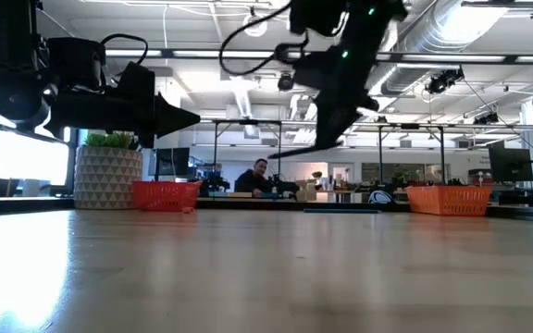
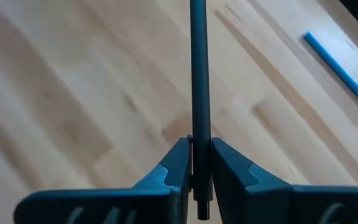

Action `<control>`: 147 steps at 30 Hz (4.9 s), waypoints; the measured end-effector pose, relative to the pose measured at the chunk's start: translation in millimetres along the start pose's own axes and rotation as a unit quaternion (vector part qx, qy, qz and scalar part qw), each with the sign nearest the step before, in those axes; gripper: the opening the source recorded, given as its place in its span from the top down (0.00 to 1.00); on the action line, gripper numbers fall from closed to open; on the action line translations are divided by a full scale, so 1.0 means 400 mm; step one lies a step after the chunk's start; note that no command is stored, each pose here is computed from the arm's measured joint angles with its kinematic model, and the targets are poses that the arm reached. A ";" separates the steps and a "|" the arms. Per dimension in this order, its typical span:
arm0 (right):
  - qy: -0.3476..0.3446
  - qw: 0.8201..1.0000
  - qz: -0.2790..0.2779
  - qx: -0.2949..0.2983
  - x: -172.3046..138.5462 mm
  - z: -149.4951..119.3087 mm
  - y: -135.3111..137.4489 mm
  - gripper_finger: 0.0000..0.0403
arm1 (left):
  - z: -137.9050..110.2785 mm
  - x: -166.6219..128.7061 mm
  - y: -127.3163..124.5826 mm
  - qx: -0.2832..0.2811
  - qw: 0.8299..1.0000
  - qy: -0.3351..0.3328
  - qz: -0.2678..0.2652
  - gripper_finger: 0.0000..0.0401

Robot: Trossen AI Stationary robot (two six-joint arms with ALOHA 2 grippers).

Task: Sort crayons/erasers/pens/pencils in bins
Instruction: Put the black pen into the blue bin, then put the blue pencil into the red bin

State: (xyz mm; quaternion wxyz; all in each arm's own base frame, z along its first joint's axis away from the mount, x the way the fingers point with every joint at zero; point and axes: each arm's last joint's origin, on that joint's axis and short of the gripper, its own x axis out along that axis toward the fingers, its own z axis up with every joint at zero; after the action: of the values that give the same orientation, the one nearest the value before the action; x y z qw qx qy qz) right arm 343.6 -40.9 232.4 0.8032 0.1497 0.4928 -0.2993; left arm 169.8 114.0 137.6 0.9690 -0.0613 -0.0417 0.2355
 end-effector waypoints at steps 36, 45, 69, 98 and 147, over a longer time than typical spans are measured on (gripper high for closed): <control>0.119 0.970 0.101 0.187 -0.526 -0.552 0.123 0.91 | 0.019 0.048 0.003 0.049 0.999 0.000 -0.001 1.00; 0.119 0.961 0.121 0.218 -0.550 -0.732 0.184 0.91 | 0.029 0.061 -0.005 0.050 0.999 -0.011 -0.014 1.00; 0.313 0.920 0.044 0.231 -0.517 -0.788 0.252 0.92 | 0.051 0.095 -0.043 0.059 0.997 -0.032 -0.049 1.00; 0.300 0.941 -0.005 0.156 -0.437 -0.802 0.295 0.69 | 0.043 0.096 -0.041 0.083 0.995 -0.016 -0.047 1.00; 0.044 0.961 0.087 -0.261 0.075 0.068 -0.378 0.96 | -0.021 0.087 -0.112 0.098 0.973 0.098 -0.182 1.00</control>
State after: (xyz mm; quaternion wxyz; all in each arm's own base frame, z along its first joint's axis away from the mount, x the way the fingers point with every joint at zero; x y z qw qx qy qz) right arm 277.9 -182.9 226.9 0.8149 -0.0094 0.5737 -0.0826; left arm 221.6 89.8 137.1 0.9963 0.0201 0.0667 0.0505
